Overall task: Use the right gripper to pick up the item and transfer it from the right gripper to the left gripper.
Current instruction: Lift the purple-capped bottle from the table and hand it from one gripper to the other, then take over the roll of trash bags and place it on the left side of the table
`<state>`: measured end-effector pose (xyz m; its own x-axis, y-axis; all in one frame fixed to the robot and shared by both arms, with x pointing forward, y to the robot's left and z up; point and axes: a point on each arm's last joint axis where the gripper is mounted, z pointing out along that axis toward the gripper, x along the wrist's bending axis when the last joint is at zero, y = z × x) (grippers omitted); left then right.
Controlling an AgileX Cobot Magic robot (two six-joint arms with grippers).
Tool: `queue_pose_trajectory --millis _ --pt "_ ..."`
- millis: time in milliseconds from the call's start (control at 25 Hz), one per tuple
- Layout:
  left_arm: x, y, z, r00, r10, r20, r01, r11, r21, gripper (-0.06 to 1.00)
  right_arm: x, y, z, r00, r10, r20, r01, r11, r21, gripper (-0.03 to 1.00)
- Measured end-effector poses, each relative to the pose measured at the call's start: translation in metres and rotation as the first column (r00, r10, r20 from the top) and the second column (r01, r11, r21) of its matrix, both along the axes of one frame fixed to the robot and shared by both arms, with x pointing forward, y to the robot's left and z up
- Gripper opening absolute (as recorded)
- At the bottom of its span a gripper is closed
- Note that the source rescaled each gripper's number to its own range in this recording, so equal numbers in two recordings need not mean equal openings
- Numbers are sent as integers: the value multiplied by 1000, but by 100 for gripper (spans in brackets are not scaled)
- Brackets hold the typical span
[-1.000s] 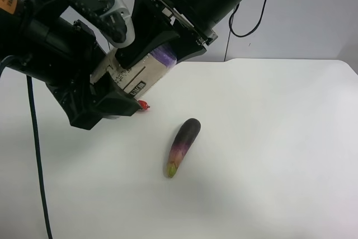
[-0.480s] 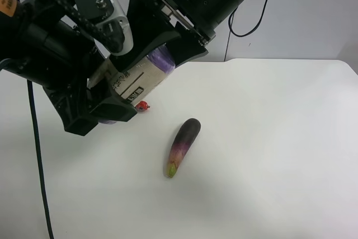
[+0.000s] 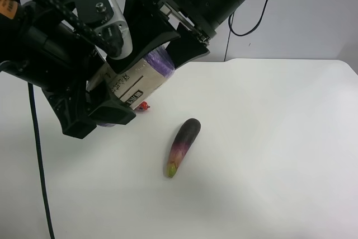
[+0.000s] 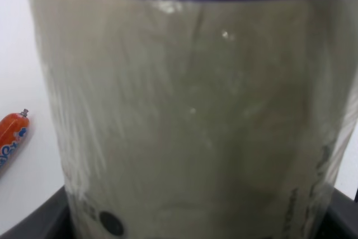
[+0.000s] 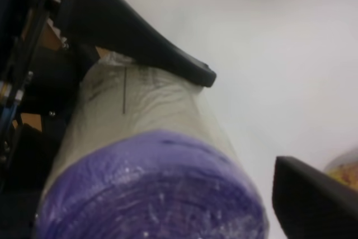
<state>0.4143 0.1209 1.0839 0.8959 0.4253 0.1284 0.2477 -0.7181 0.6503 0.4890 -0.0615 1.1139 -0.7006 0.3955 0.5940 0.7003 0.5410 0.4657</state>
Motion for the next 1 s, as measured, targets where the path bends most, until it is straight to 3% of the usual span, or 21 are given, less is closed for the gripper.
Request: queue_pose_trajectory --millis 320,720,1000 --pt "0 0 0 1000 0 -1 0 1000 0 0 -12 -15 20 994 -1 108 5 999 -39 99" --pt "0 0 0 1000 2 -4 -2 1000 0 0 -58 -20 46 958 50 283 8 980 -199 99" --pt "0 0 0 1000 3 -3 -3 1000 -1 0 -80 -40 67 924 20 383 66 975 -212 99"
